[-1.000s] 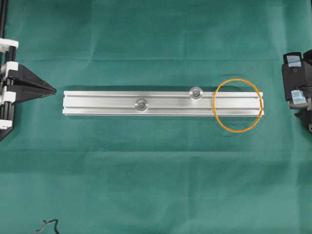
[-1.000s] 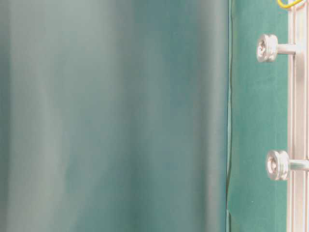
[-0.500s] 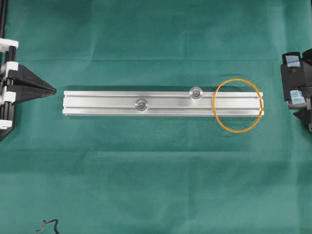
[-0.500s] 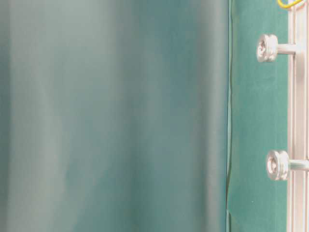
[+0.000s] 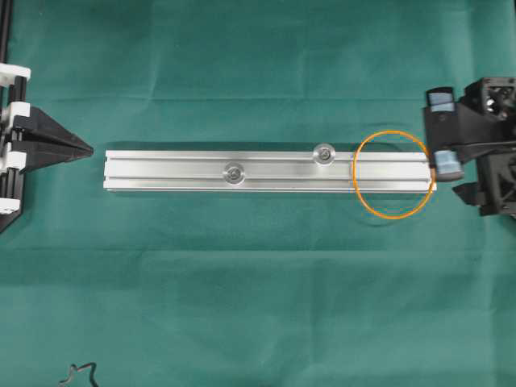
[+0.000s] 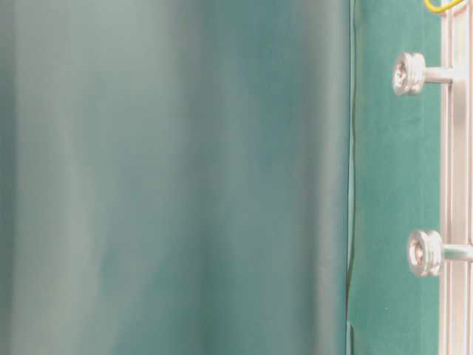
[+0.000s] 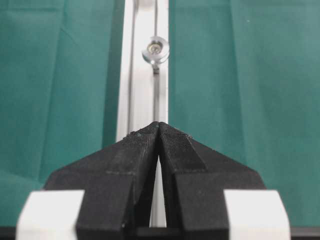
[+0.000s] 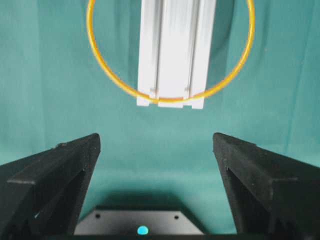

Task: Hook the rubber onto the shaft.
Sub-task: 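Open the right gripper and move it toward the orange rubber band, then lower the right gripper over the band's edge and close on it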

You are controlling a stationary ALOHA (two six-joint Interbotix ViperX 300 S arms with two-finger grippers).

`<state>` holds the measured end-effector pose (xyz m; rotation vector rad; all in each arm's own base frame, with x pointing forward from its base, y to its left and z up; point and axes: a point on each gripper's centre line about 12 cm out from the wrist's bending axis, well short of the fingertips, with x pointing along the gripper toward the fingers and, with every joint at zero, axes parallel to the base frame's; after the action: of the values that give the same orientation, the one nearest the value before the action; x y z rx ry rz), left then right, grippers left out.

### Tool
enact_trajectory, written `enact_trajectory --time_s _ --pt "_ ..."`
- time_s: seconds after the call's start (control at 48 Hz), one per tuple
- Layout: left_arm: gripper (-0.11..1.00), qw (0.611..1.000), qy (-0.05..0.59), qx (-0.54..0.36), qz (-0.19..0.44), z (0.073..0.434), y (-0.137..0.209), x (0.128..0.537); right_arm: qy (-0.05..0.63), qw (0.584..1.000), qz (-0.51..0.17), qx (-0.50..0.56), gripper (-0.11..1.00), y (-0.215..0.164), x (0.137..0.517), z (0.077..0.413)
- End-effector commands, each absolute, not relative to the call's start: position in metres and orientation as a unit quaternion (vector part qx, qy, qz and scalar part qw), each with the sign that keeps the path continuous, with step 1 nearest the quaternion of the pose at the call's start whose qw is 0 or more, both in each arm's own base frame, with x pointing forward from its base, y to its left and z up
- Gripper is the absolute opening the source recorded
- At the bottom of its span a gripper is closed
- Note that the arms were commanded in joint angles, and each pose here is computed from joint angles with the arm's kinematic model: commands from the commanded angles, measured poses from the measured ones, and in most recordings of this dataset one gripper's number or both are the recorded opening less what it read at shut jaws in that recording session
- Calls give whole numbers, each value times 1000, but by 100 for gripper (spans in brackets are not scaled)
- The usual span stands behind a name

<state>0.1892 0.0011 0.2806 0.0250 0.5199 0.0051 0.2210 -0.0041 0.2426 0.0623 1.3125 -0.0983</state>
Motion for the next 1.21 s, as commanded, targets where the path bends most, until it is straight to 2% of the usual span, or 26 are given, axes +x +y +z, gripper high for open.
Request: enact_trajectory --time_s 0.0,0.396,1.188 --pt "0 970 244 14 4 292 2 193 595 802 -45 30 94 -4 234 253" --pt "0 970 244 13 4 292 2 193 603 796 -45 29 94 -4 264 251" --pt "0 970 244 14 4 292 2 192 593 803 -43 32 94 -3 268 248"
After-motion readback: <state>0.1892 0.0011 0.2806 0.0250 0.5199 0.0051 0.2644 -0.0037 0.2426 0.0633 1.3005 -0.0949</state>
